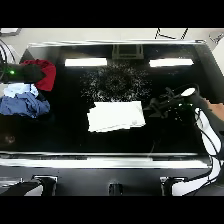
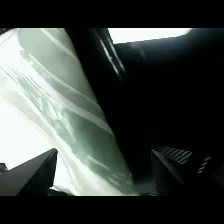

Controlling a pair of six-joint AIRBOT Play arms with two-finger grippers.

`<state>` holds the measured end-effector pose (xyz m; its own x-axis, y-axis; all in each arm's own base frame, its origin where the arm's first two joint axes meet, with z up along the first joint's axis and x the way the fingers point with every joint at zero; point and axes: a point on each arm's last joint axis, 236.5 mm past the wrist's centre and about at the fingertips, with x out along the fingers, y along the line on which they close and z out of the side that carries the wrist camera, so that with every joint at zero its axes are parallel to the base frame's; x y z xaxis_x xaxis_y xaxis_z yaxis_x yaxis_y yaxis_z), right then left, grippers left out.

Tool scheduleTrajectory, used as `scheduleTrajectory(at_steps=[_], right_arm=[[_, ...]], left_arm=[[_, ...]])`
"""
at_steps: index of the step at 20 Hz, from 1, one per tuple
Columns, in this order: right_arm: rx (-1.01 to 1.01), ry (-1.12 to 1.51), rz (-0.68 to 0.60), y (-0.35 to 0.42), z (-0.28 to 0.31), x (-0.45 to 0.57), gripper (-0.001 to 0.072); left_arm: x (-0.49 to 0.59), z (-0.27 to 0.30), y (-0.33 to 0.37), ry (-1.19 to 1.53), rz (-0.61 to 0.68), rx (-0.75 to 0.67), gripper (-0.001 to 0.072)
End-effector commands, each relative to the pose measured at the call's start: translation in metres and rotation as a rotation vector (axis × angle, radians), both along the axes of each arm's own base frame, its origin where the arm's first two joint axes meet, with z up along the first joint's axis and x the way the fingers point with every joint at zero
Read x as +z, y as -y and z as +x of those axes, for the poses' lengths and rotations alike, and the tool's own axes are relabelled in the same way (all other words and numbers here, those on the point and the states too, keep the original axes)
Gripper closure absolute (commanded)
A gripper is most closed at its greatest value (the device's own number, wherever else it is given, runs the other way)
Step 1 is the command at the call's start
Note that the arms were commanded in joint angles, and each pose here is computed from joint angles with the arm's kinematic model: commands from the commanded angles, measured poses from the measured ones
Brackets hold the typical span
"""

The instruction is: Fold the clothes and pants, and hang the long-sleeved shirts on hangers.

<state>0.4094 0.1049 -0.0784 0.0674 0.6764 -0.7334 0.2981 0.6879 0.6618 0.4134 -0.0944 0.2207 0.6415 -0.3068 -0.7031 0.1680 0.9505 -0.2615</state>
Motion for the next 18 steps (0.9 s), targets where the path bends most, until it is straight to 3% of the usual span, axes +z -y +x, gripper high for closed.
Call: scheduleTrajectory(at_steps=[1, 2, 3, 4, 5, 8, 10, 13, 18], right_arm=[[-0.004, 0.041, 0.092, -0.033, 0.01, -0.012, 0.0084], [-0.007, 0.034, 0.088, -0.039, 0.011, -0.016, 0.0092], [-0.004, 0.022, 0.091, -0.045, 0.009, -0.019, 0.0206], [0.003, 0.022, 0.099, -0.05, 0.008, -0.018, 0.0476], [0.018, 0.032, 0.123, -0.054, 0.009, -0.01, 0.0668], [0.094, 0.162, 0.189, -0.034, 0.03, 0.05, 0.0671], [0.03, 0.263, 0.171, 0.012, 0.057, 0.106, 0.0671], [-0.169, 0.375, 0.054, 0.112, 0.077, 0.18, 0.0671], [-0.497, 0.503, -0.135, 0.266, 0.048, 0.267, 0.067]], left_arm=[[-0.002, -0.003, 0.01, -0.006, -0.005, -0.019, 0.068], [-0.002, -0.003, 0.013, -0.006, -0.005, -0.025, 0.0681], [-0.002, -0.004, 0.015, -0.006, -0.005, -0.031, 0.068], [-0.002, -0.004, 0.016, -0.006, -0.005, -0.033, 0.068], [-0.002, -0.004, 0.017, -0.006, -0.005, -0.034, 0.068], [-0.002, -0.004, 0.017, -0.005, -0.004, -0.035, 0.068], [-0.002, -0.004, 0.017, -0.005, -0.004, -0.035, 0.068], [-0.002, -0.004, 0.017, -0.002, 0.0, -0.039, 0.068], [0.004, 0.002, 0.017, 0.03, -0.006, -0.032, 0.068]])
